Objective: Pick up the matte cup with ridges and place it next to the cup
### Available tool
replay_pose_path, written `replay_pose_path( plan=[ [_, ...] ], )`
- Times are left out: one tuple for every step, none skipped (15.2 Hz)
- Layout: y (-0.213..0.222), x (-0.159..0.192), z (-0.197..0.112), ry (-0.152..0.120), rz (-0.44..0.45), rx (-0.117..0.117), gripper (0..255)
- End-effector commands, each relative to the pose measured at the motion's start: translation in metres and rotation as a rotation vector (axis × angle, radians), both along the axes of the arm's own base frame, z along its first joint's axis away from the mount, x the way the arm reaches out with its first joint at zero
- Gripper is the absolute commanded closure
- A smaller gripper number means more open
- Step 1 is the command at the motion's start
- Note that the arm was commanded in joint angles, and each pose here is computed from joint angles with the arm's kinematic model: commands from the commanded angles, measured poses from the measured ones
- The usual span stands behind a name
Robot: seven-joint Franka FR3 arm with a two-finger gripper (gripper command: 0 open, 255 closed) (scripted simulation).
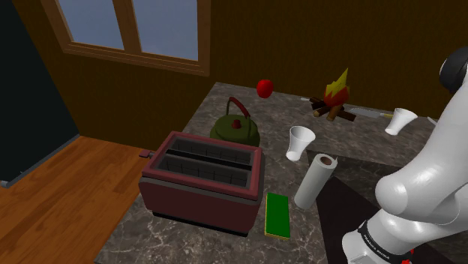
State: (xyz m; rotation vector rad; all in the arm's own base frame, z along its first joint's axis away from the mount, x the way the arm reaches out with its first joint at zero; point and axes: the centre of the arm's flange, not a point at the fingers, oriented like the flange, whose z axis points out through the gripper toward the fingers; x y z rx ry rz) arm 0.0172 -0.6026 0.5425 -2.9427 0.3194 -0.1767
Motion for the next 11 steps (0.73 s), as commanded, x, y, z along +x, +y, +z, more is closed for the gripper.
replay_pose_path(
  plan=[
    [-0.001, -0.002, -0.010, -0.001, 0.001, 0.000, 255],
    [-0.001, -0.002, -0.016, -0.001, 0.001, 0.000, 255],
    [-0.001, -0.002, -0.021, -0.001, 0.001, 0.000, 255],
    [-0.001, -0.002, -0.026, -0.001, 0.001, 0.000, 255],
    [-0.001, -0.002, -0.031, -0.001, 0.001, 0.000, 255],
    [-0.001, -0.002, -0.037, -0.001, 0.001, 0.000, 255],
    [-0.001, -0.002, -0.042, -0.001, 0.001, 0.000, 255],
    [-0.001, -0.002, -0.047, -0.001, 0.001, 0.000, 255],
    [-0.001, -0.002, -0.053, -0.001, 0.001, 0.000, 255],
    [-0.001, -0.002, -0.058, -0.001, 0.001, 0.000, 255],
    [-0.001, -0.002, -0.063, -0.001, 0.001, 0.000, 255]
  ],
)
